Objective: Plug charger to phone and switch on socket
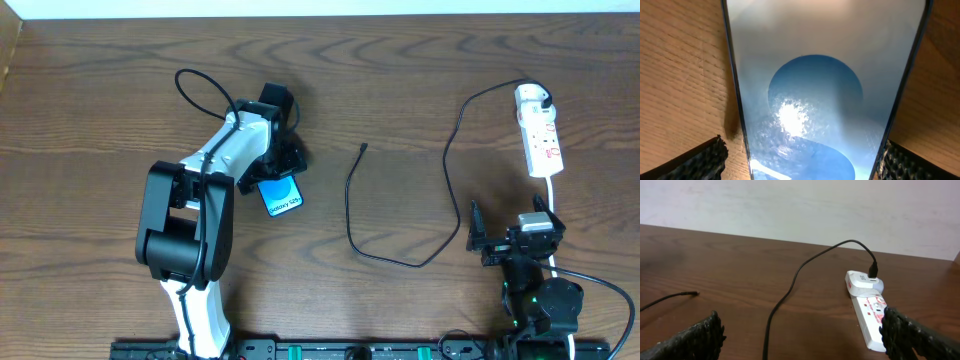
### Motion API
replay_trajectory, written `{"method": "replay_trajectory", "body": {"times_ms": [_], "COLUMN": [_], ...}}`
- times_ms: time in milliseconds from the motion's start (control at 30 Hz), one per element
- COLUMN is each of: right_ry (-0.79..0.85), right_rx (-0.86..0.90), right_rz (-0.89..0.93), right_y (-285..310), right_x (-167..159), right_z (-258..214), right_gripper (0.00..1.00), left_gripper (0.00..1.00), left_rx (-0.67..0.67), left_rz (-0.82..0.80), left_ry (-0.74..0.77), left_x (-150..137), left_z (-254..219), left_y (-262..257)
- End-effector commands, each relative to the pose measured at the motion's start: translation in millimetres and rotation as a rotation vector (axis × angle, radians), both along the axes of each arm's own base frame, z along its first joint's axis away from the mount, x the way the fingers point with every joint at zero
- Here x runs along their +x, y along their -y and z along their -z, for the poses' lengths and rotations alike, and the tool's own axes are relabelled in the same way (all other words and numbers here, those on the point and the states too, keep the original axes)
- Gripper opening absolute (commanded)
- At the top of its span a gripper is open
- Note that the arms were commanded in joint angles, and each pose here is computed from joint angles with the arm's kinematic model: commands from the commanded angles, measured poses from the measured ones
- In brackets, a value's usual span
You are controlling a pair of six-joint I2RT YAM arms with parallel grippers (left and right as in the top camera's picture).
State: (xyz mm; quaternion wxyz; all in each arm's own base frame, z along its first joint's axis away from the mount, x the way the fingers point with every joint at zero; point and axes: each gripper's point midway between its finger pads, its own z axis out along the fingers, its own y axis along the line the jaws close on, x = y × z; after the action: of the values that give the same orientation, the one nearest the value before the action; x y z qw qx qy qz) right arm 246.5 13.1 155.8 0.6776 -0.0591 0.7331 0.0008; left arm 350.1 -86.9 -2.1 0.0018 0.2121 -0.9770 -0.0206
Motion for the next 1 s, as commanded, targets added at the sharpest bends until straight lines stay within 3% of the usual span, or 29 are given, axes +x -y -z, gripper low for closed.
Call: {"method": "replay_trajectory", "body": {"times_ms": [0,100,267,433,633,833,967], "right_ry": [-0.008,-0.008,-0.008,-0.008,-0.008,-0.008,-0.008], "right_rx": [0.010,0.010,0.010,0.011,0.010,0.010,0.010], "right_rz": [0.005,0.005,0.005,0.006,0.005,0.005,0.005], "right_y": [0.5,0.5,0.5,0.5,0.5,0.5,0.5], "right_x": [0.1,0.1,0.1,0.1,0.1,0.1,0.1], "right_z": [2.0,2.0,2.0,2.0,2.0,2.0,2.0], "right_gripper": [0.99,0.99,0.99,0.99,0.99,0.99,0.99], "left_gripper": [0.95,0.93,0.71,0.71,0.72,0.69,0.69], "left_rx": [0.019,0.017,-0.006,-0.024,-0.170,-0.321,-0.358], "left_rz": [0.014,0.001,0.000,0.001,-0.027,-0.048,-0.168], "left_ry": [-0.099,-0.102,-0.093,-0.058,0.031,0.095,0.123], "left_x": [-27.8,-31.1,-28.6,-17.0,5.9,10.5,13.6], "left_z": [27.4,32.0,32.4,23.5,-25.0,-64.2,-82.1], "left_y": [-4.1,-4.7,-0.6,3.8,18.7,29.5,27.4]}}
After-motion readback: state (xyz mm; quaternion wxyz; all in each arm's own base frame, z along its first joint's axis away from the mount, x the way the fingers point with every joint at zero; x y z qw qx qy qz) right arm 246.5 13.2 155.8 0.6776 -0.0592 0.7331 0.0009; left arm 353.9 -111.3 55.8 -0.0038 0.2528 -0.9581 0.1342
